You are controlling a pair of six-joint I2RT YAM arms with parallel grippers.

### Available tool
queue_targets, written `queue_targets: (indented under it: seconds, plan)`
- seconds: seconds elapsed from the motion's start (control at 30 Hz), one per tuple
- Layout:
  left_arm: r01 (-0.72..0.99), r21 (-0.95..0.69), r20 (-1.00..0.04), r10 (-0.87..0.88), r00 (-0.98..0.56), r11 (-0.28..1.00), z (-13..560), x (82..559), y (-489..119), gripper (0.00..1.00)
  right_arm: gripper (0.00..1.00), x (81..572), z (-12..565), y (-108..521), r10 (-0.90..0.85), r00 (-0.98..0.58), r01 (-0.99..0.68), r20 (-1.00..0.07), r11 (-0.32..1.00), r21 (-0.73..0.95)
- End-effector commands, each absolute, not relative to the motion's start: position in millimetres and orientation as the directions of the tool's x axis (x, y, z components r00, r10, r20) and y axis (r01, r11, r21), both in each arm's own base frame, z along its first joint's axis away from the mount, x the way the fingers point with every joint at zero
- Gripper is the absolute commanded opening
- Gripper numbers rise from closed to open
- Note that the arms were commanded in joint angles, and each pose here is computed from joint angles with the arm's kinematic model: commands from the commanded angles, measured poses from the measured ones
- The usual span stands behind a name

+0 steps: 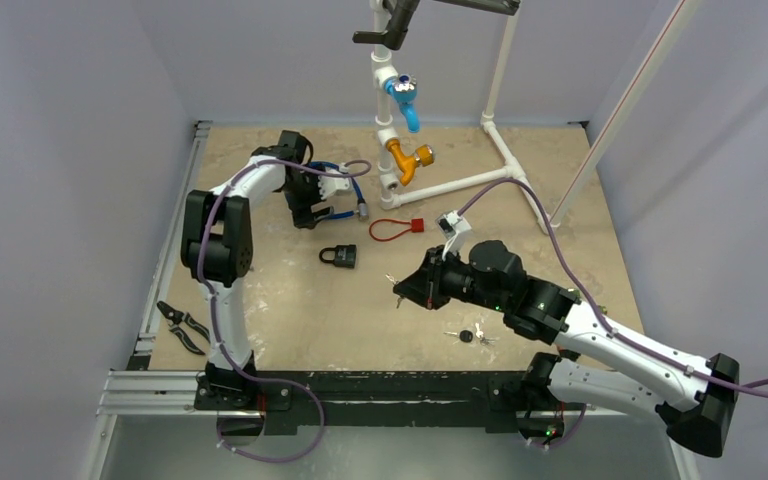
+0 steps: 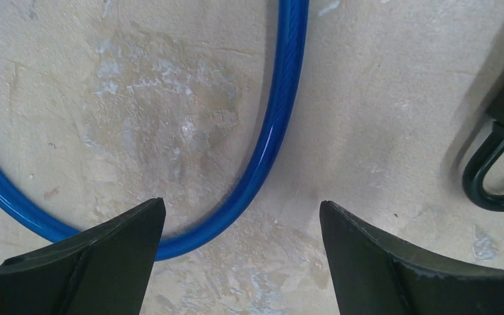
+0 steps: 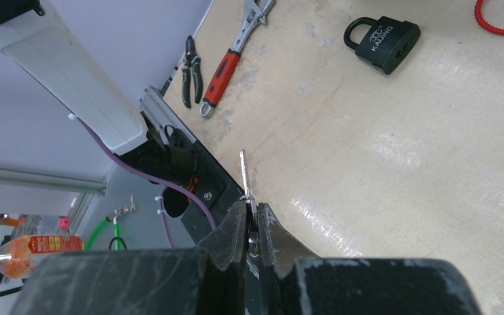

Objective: Unlock with the key

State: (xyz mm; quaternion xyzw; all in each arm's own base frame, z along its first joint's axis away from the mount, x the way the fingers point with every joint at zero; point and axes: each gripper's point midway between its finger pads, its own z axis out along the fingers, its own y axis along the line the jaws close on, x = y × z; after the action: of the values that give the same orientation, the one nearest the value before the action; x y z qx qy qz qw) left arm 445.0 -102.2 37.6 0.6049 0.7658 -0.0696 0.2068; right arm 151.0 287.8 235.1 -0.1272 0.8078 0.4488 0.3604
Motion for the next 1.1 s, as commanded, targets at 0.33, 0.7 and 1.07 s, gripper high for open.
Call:
queue_targets:
  seconds: [0.33,0.7,1.07]
  plan:
    - [0.981,0.152,-0.287,0.955,-0.074,0.122,22.6,455.8,-87.2,0.56,0.0,161.1,266.2,299.5,0.161,-0.666,-0.566,-0.728,0.526,0.635]
    - [0.968,0.186,-0.285,0.952,-0.11,0.167,29.2,448.9,-64.2,0.01,0.0,158.5,263.9,297.6,0.163,-0.673,-0.561,-0.721,0.523,0.642]
    - [0.949,0.18,-0.485,0.862,-0.144,0.26,111.9,375.6,-59.2,0.0,0.0,154.4,262.3,292.1,0.151,-0.669,-0.569,-0.728,0.525,0.633]
